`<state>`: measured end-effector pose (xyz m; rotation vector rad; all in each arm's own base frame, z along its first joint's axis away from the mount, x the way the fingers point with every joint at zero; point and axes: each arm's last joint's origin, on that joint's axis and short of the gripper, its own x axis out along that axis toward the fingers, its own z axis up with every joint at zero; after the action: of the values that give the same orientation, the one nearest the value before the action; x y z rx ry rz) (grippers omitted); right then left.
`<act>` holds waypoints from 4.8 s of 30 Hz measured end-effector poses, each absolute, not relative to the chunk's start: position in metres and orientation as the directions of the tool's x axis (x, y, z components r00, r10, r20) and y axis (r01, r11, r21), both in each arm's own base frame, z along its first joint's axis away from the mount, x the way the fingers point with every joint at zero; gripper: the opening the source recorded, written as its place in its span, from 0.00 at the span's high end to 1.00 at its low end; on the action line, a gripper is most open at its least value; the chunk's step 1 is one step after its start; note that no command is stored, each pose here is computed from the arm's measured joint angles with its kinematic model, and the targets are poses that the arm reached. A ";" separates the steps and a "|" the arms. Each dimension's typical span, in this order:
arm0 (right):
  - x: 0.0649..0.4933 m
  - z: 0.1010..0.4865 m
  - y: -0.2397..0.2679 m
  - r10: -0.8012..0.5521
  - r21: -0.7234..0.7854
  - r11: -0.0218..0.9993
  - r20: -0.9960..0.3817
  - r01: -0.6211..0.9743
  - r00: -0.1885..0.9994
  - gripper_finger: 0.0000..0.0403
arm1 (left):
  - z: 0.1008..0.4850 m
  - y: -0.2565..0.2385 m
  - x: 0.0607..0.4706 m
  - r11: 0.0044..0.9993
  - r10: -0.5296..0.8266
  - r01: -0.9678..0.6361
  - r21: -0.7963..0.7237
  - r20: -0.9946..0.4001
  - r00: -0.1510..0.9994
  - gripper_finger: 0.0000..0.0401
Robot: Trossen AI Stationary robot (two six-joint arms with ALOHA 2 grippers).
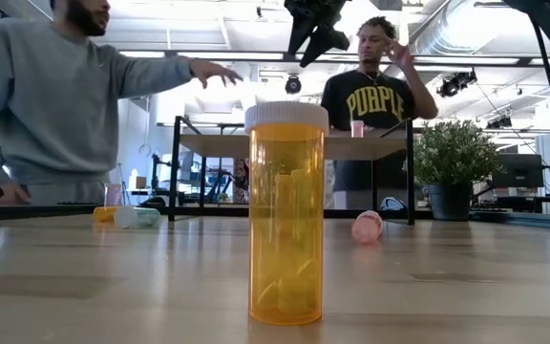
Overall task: Pick and place medicine bottles onto shelf by color
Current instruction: Put the bottom pink pill bottle on the shelf
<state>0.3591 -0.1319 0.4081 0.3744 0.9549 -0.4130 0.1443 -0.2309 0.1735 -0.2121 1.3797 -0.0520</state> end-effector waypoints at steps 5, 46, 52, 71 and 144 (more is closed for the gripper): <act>0.359 0.408 -0.132 -0.173 0.125 0.860 -0.841 0.495 0.512 0.50 | 0.173 -0.231 0.144 0.979 -0.157 -0.095 -0.178 -0.968 0.197 0.53; 0.327 0.447 -0.124 -0.249 0.092 0.866 -0.774 0.491 0.583 0.50 | 0.239 -0.136 0.201 0.934 -0.221 -0.164 -0.317 -0.874 0.432 0.71; 0.324 0.449 -0.123 -0.261 0.096 0.853 -0.774 0.514 0.577 0.50 | 0.254 -0.088 0.211 0.939 -0.174 -0.176 -0.294 -0.852 0.494 0.71; 0.323 0.449 -0.125 -0.340 0.085 0.785 -0.770 0.614 0.541 0.50 | 0.277 0.022 0.199 0.976 -0.027 -0.183 -0.115 -0.906 0.423 0.71; 0.325 0.444 -0.129 -0.412 -0.064 0.812 -0.769 0.581 0.490 0.50 | 0.330 0.269 0.258 0.885 0.248 -0.452 0.112 -0.935 0.254 0.71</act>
<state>0.3250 -0.1290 0.4439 0.2148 0.8695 -0.6081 0.2584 0.2691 0.3296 -0.1936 1.2255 0.4799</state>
